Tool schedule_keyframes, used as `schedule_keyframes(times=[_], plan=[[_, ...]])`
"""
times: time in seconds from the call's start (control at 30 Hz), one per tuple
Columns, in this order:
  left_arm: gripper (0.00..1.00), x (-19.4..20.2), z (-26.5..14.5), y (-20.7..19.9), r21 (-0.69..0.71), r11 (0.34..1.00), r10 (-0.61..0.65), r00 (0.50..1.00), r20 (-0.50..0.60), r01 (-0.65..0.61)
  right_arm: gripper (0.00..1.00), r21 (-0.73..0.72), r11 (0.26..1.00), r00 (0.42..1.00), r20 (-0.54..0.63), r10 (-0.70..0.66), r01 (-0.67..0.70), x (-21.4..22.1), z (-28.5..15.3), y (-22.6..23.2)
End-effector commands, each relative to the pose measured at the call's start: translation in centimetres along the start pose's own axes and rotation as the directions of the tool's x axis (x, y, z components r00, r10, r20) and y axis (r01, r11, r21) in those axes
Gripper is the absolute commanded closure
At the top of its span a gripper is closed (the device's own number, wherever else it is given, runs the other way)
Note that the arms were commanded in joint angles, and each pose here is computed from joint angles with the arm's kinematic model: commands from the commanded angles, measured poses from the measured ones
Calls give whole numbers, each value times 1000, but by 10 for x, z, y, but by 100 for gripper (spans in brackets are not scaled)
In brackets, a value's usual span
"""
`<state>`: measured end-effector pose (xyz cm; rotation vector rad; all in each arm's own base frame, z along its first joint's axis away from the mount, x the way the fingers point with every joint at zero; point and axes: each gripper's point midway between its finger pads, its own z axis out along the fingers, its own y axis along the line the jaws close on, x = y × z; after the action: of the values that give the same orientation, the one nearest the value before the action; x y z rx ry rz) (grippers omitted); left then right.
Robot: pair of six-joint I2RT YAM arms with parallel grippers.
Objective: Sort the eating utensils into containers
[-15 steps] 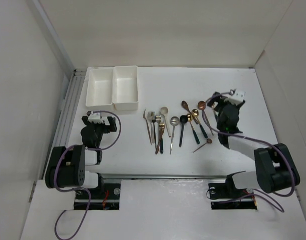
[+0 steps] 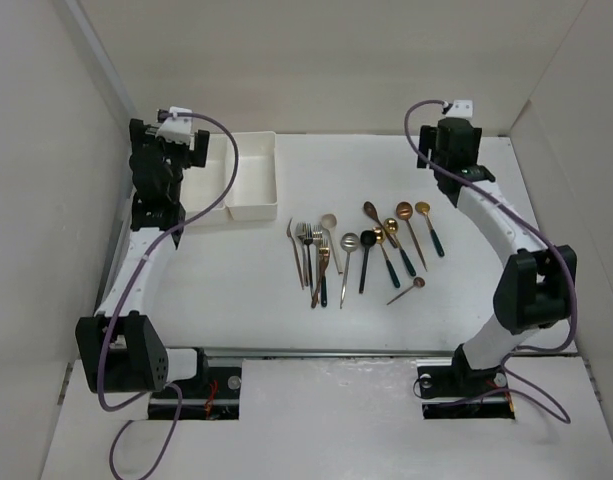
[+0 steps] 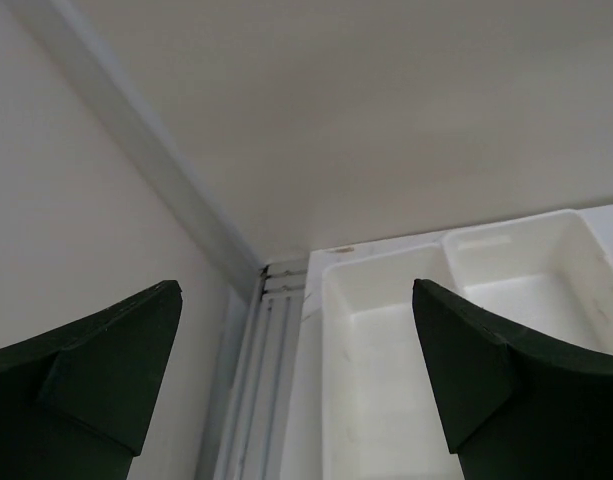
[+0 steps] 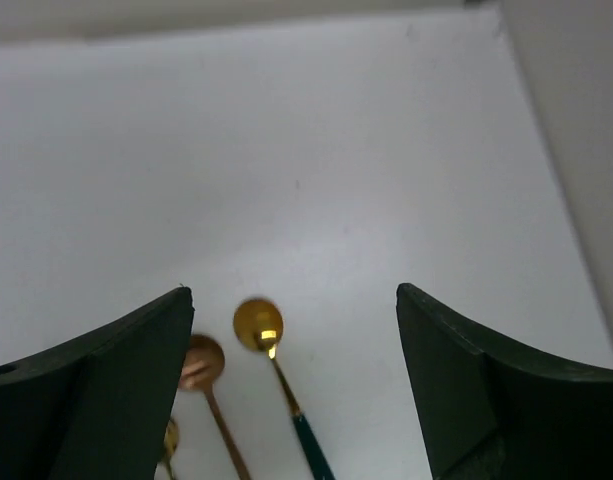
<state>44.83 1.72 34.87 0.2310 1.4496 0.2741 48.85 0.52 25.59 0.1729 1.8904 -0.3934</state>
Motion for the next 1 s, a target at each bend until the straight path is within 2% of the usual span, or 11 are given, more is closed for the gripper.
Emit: schedule_keyframes(times=[0.0, 0.13, 0.2, 0.3, 0.43, 0.63, 0.73, 0.77, 0.87, 0.9, 0.97], plan=[[0, 6, 0, 37, -171, 984, 36, 993, -116, -55, 14, -211, 954, 893, -438, 101, -212, 86, -20, 2], [0, -11, 5, 27, -104, 994, 29, 993, -112, -40, 0, -178, 955, 798, -596, 88, -238, 137, -27, 1], [0, -6, 6, 3, -23, 1000, 7, 991, -134, -10, 0, -173, 951, 751, -655, 82, -255, 158, -32, -2], [0, -1, 3, -29, 114, 994, 13, 988, -151, 5, 11, -157, 965, 691, -722, 34, -212, 193, -38, -10], [0, -11, 3, -39, 146, 989, 12, 991, -132, 8, 27, -196, 964, 602, -797, -51, -178, 235, -36, -3], [0, -10, 0, -53, 189, 982, 44, 989, -142, -16, 35, -156, 974, 604, -796, -26, -164, 249, -16, -5], [0, -6, -2, -57, 201, 980, 34, 987, -158, -2, 48, -168, 972, 587, -808, -43, -161, 260, -7, 1], [0, -12, -1, -58, 215, 977, 31, 989, -144, 0, 62, -172, 971, 575, -817, -47, -166, 266, -7, 3], [0, -17, -6, -66, 252, 968, 21, 990, -138, 15, 87, -171, 972, 559, -827, -52, -163, 273, -7, 3], [0, -16, -7, -72, 281, 960, 21, 990, -142, 20, 100, -171, 972, 559, -827, -52, -163, 273, -7, 3], [0, -19, -11, -76, 308, 951, 18, 991, -133, 24, 100, -161, 975, 614, -789, -34, -153, 255, -1, -1]])
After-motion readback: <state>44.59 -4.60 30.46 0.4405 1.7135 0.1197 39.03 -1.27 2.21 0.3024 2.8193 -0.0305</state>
